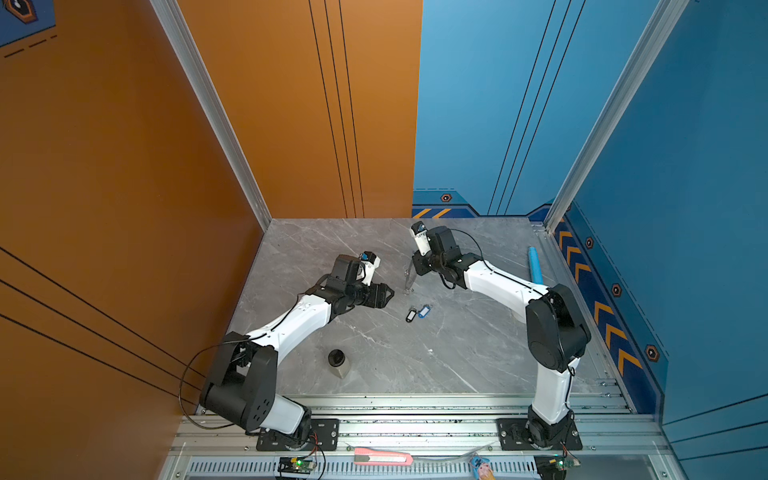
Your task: Remove the keys from the keyring
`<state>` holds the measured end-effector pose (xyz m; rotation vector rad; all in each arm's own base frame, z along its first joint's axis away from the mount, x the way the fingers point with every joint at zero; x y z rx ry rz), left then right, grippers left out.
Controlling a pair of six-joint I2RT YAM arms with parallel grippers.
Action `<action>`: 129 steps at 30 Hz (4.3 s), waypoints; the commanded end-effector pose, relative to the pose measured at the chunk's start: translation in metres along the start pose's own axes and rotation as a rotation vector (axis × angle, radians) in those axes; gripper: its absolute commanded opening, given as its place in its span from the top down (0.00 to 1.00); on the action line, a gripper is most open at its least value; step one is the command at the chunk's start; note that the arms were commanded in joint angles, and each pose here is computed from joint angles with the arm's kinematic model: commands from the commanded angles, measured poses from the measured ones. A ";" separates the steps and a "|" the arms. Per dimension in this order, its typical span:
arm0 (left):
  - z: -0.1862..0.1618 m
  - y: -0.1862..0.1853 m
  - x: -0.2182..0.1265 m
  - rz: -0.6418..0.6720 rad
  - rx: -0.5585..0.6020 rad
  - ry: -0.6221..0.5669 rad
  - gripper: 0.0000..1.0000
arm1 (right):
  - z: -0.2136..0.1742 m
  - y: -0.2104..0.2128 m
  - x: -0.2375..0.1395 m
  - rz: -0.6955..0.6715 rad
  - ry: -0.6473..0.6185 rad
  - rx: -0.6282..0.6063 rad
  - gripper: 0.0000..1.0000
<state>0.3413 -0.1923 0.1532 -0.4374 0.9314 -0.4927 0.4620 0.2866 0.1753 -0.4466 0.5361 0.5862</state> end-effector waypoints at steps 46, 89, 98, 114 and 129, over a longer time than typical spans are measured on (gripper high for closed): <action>-0.009 0.021 -0.031 -0.022 -0.081 -0.043 0.15 | -0.074 -0.027 0.093 -0.046 0.336 0.101 0.95; 0.027 0.188 -0.096 0.507 0.060 -0.498 0.02 | -0.205 -0.116 -0.157 -0.406 0.010 0.240 0.00; 0.037 0.185 -0.068 0.440 0.093 -0.542 0.02 | -0.218 -0.130 -0.148 -0.537 -0.144 0.221 0.00; 0.029 0.199 -0.058 0.539 0.085 -0.659 0.02 | -0.243 -0.144 -0.131 -0.512 -0.152 0.326 0.00; 0.029 0.200 -0.060 0.568 0.081 -0.674 0.02 | -0.246 -0.147 -0.132 -0.540 -0.121 0.334 0.00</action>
Point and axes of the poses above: each gripper's point midway between its finger pads, its own x axis out along the fingers, its own y axis along the line the jaws close on, z = x × y, the point moved 2 cm from there along -x, back along the fingers, and after that the axes turned 15 degrees about -x, right-handed, at the moved point
